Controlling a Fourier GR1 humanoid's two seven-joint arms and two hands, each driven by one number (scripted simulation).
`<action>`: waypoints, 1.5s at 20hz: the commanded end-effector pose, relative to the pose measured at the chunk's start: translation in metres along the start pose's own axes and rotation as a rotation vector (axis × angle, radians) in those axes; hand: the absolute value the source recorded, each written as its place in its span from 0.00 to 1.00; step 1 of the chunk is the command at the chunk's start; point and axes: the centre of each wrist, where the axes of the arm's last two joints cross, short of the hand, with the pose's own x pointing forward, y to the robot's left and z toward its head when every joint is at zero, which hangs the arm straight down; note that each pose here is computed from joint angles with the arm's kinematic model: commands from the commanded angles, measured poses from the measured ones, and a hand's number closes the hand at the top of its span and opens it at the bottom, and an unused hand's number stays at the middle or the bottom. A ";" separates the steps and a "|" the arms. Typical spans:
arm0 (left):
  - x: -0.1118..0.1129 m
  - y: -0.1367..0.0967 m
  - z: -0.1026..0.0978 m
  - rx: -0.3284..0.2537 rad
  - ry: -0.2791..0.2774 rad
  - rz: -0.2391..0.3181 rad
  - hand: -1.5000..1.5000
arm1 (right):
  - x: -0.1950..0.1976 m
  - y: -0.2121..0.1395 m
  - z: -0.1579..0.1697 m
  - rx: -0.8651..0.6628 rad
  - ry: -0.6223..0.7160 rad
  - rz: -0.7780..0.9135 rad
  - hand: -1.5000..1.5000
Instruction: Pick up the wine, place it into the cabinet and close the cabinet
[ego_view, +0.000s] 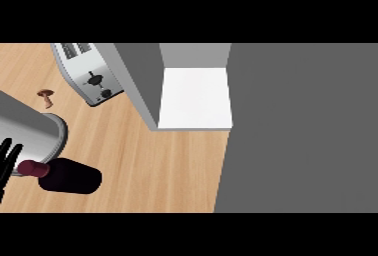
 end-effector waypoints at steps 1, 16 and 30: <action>-0.029 0.014 0.004 0.015 0.035 0.002 0.00 | 0.011 0.005 0.024 0.073 -0.016 -0.076 0.00; -0.092 0.047 0.014 0.001 0.092 -0.008 0.00 | 0.005 0.000 0.029 0.070 -0.030 -0.040 0.00; -0.165 0.044 0.008 0.040 0.143 0.069 0.00 | 0.021 0.003 0.014 0.088 -0.022 -0.044 0.00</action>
